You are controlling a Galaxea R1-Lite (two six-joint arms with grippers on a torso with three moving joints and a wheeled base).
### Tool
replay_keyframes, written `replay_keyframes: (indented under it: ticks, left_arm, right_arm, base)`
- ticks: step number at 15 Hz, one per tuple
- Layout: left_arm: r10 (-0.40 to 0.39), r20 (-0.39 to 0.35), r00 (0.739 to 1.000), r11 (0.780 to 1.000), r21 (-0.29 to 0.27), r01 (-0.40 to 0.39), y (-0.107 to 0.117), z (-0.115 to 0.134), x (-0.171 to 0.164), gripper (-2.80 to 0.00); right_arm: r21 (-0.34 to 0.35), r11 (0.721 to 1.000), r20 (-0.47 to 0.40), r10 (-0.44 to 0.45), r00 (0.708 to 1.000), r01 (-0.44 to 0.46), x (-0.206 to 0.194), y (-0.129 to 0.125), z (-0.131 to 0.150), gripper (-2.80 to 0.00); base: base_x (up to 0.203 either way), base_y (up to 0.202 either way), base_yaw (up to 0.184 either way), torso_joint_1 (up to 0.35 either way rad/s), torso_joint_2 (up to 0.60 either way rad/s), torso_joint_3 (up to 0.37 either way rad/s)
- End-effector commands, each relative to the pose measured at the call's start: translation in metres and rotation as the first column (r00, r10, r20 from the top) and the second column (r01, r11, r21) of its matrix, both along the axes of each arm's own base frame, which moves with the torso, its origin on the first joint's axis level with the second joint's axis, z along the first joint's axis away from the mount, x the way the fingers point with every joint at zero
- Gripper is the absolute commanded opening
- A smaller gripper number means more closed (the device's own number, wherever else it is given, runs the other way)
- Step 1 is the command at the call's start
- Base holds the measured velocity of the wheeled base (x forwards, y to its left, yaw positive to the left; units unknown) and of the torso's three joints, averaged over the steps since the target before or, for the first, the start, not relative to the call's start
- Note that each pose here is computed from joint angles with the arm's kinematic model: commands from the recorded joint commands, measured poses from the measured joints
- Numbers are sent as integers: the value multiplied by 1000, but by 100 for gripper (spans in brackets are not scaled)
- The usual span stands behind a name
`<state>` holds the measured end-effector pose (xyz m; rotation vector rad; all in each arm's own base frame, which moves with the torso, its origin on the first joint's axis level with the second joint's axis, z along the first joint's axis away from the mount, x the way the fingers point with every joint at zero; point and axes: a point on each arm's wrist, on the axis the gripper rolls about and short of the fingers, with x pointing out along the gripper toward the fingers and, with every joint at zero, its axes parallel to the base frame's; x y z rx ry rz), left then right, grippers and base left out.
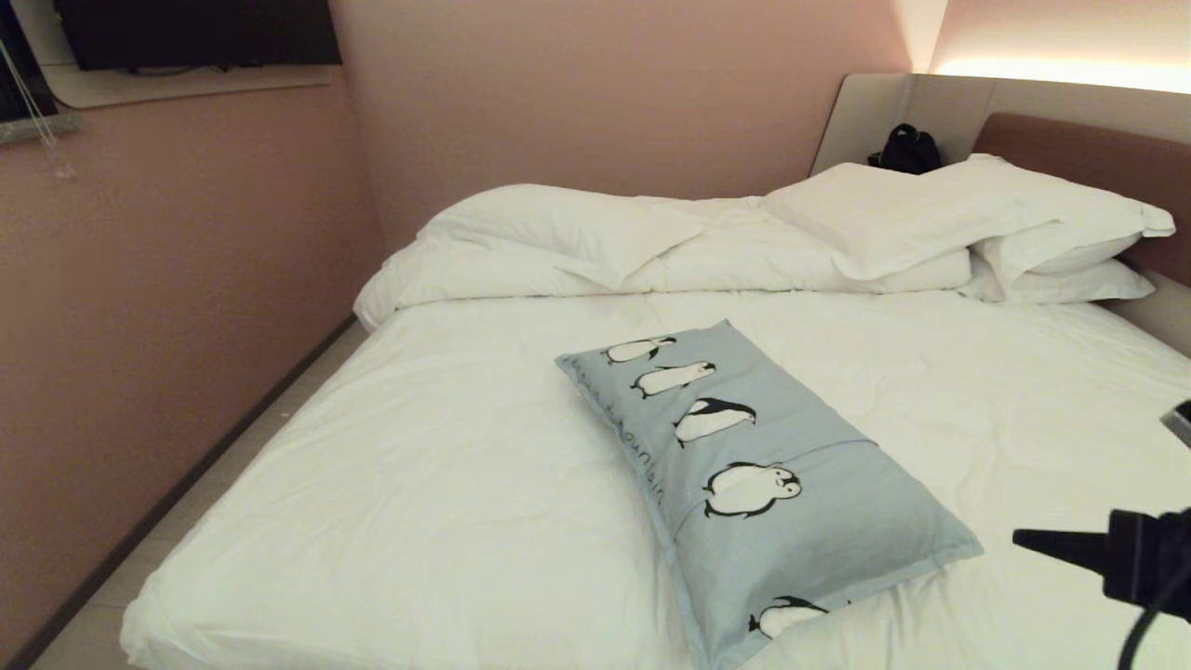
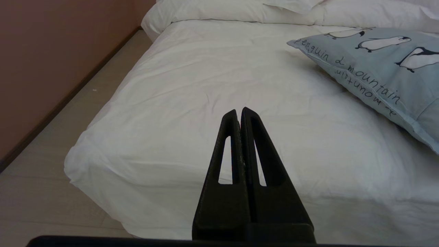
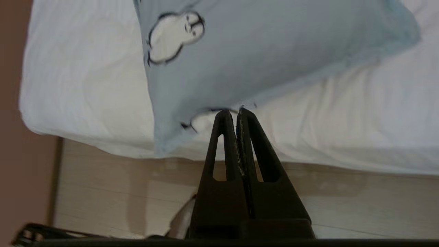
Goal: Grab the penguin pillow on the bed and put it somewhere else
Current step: Pick up the pillow
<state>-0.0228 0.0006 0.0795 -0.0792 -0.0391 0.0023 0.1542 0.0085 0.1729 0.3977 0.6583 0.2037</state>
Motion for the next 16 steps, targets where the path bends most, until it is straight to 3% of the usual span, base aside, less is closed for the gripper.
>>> replay_keyframes:
  ticks: [1,6,9,13,14,16]
  left_arm:
    - [1,1,1000,1000,-1,-1,0,0,0,-280]
    - [1,1,1000,1000,-1,-1,0,0,0,-280]
    - [1,1,1000,1000,-1,-1,0,0,0,-280]
    - [1,1,1000,1000,-1,-1,0,0,0,-280]
    - [1,1,1000,1000,0,-1,0,0,0,-280]
    - [1,1,1000,1000,-1,-1,0,0,0,-280]
  right_arm:
    - [66,998,-6,-13,1000,14,66,1,-11,-280]
    - [65,997,-14,-35,999,36,151,-3,-29,-280]
    - [62,997,5,-56,998,56,182,-11,-32,-280]
    - [57,996,-35,-73,997,75,212,-18,-55,-280]
    - [57,995,-40,-74,996,76,215,-18,-58,0]
    - [55,995,-65,-76,995,80,220,-19,-69,0]
  base:
    - [0,0,0,0,0,0]
    - [0,0,0,0,0,0]
    - [0,0,0,0,0,0]
    - [0,0,0,0,0,0]
    - [0,0,0,0,0,0]
    - [0,0,0,0,0,0]
